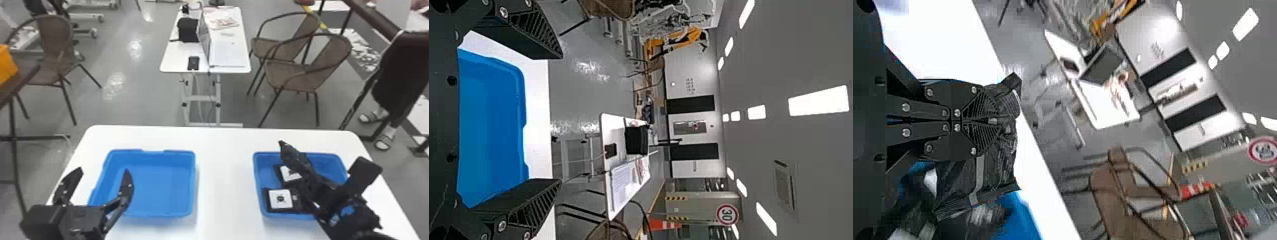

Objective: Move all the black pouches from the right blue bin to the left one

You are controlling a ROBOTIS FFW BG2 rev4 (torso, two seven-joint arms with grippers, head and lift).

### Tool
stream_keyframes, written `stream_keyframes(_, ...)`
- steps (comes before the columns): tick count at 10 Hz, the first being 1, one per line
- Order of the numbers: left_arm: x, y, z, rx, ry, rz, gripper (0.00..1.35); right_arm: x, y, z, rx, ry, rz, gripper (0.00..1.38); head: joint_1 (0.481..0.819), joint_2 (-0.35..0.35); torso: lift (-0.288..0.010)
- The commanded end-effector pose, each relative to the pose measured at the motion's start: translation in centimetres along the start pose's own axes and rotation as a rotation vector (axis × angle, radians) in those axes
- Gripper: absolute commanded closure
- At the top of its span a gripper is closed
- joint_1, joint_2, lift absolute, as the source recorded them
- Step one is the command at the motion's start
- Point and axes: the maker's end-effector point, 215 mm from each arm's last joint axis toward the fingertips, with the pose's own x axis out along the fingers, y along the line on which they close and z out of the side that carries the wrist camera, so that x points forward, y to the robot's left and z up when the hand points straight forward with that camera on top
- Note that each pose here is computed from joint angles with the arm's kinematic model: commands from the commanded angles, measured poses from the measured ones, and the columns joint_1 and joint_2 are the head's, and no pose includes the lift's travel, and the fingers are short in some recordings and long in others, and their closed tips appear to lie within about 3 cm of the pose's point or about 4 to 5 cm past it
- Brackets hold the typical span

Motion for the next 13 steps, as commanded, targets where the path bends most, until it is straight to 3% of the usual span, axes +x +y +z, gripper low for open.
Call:
stream_keyframes(1,0.8,-0.3,0.6,-0.006,-0.019,-0.004,0.14,1.8,6.7,1.0,0.051,0.036,0.187,1.27,0.695,0.034,0.010)
stream_keyframes(3,1.6,-0.8,1.2,-0.005,-0.033,-0.016,0.14,3.7,14.7,2.0,0.055,0.087,0.404,1.27,0.695,0.126,0.010)
stream_keyframes(6,2.9,-1.6,2.3,-0.006,-0.066,-0.032,0.14,3.8,24.4,2.5,0.116,0.152,0.697,1.27,0.695,0.201,0.010)
stream_keyframes(9,4.4,-2.8,3.1,-0.012,-0.095,-0.054,0.14,2.1,31.3,0.1,0.275,0.250,0.961,1.27,0.695,0.281,0.010)
stream_keyframes(11,5.4,-3.7,3.6,-0.008,-0.108,-0.078,0.14,1.0,33.8,-0.6,0.296,0.293,1.062,1.27,0.695,0.308,0.010)
stream_keyframes(13,5.8,-4.5,3.7,-0.011,-0.111,-0.094,0.14,-0.8,36.7,-1.6,0.434,0.345,1.181,1.27,0.695,0.328,0.010)
